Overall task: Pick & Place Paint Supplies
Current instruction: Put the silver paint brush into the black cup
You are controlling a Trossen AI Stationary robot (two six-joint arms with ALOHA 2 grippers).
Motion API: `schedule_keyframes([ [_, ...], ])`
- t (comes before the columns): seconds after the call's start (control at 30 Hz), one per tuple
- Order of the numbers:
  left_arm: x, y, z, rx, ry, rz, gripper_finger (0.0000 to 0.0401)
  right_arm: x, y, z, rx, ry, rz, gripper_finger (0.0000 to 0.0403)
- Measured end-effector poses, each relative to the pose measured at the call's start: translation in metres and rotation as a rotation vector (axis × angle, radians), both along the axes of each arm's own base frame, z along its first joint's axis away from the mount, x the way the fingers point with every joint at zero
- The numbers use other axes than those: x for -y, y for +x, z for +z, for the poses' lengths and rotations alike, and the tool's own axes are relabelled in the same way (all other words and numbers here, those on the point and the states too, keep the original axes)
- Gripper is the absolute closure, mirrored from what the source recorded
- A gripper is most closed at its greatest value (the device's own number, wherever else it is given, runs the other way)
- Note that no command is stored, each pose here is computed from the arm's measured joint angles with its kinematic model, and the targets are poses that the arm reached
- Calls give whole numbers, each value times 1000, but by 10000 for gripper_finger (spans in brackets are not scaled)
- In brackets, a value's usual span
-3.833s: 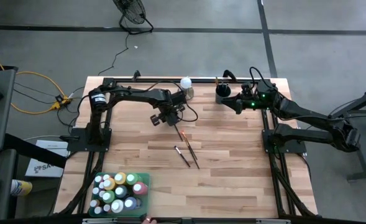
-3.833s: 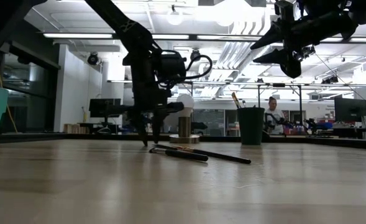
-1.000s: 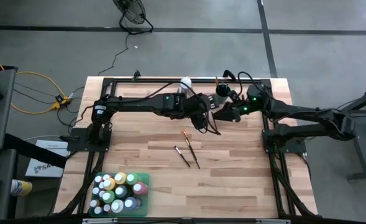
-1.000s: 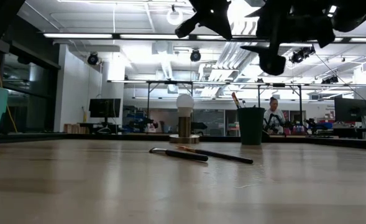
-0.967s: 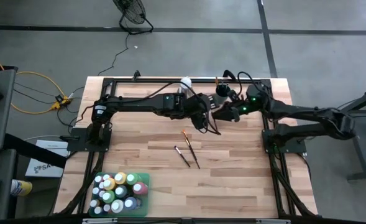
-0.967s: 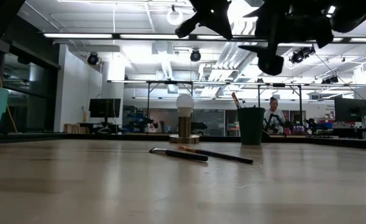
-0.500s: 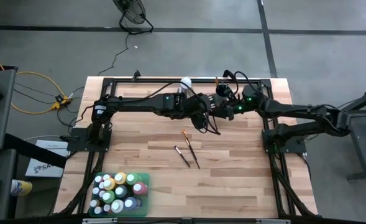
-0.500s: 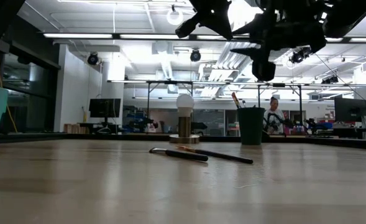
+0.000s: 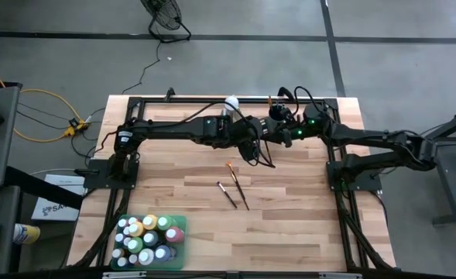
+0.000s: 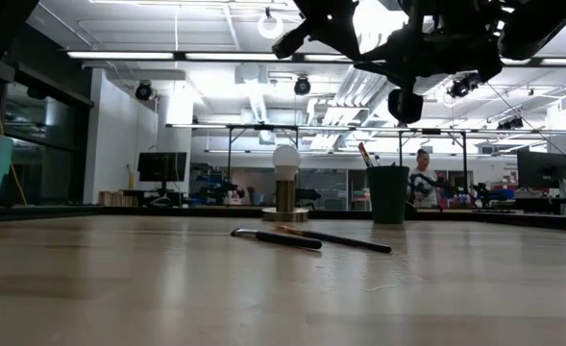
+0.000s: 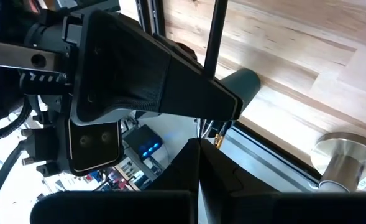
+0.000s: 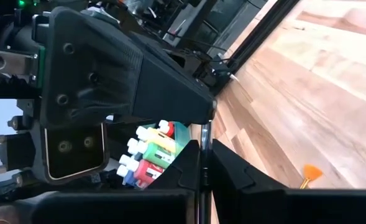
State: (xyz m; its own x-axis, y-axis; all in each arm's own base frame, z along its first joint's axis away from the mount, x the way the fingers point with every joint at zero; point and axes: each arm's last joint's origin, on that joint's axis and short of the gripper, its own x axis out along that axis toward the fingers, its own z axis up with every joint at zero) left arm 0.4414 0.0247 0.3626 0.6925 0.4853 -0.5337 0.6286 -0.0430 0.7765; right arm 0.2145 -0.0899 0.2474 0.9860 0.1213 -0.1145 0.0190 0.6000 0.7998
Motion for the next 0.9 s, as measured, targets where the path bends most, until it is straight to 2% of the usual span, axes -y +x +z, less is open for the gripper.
schedule_keyframes([
  [0.23,0,0,0,32,-43,34,395,0,0,0,0,-1,-2,392],
  [0.4,-1,0,0,66,-82,90,357,2,0,0,-6,-21,-45,392],
  [0.63,-7,-15,12,264,-252,391,288,14,-4,1,-11,-112,-271,392],
  [0.8,-6,-30,17,388,-464,587,277,22,-13,8,-26,-282,-508,392],
  [0.9,-5,-38,14,407,-589,697,276,26,-19,12,-56,-402,-657,392],
])
